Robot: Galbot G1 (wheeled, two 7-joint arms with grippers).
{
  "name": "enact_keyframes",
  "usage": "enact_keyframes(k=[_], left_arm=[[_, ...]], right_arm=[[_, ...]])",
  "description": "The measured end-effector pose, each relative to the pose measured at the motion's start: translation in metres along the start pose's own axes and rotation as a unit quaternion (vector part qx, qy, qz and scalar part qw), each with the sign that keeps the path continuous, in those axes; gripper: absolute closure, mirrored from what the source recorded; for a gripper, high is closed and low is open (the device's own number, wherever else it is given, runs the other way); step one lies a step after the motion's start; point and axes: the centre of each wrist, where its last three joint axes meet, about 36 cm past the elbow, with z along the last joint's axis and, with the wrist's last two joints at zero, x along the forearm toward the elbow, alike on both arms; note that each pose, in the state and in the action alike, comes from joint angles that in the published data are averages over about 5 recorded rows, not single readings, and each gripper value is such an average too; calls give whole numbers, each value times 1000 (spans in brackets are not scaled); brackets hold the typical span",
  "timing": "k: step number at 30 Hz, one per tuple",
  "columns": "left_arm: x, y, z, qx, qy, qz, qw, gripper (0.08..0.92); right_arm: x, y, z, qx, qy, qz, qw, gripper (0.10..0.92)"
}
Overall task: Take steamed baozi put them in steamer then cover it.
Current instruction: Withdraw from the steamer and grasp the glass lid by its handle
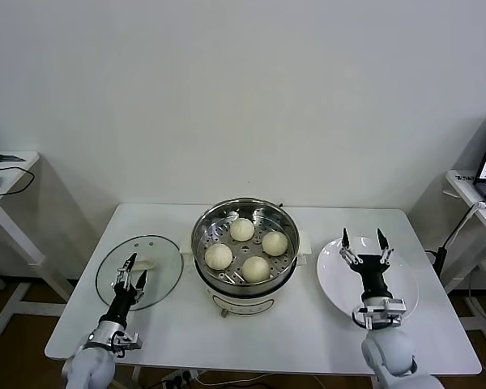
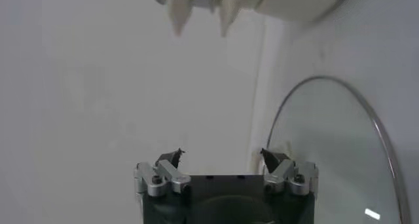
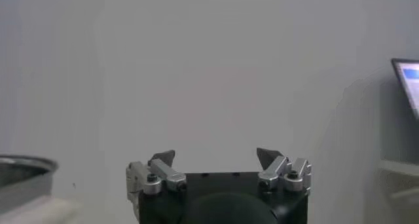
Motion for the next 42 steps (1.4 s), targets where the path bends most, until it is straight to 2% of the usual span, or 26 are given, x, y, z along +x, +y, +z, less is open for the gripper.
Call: enact_keyframes(k=[27,42], left_arm=[[-32,-3,2,-11,51,-4,999,177],[-45,-4,-2,-8,65,-1,998,177]], right_arm=[[22,-5,8,11,8,3,1000,200],[23,-6,8,18,5,0,1000,200]])
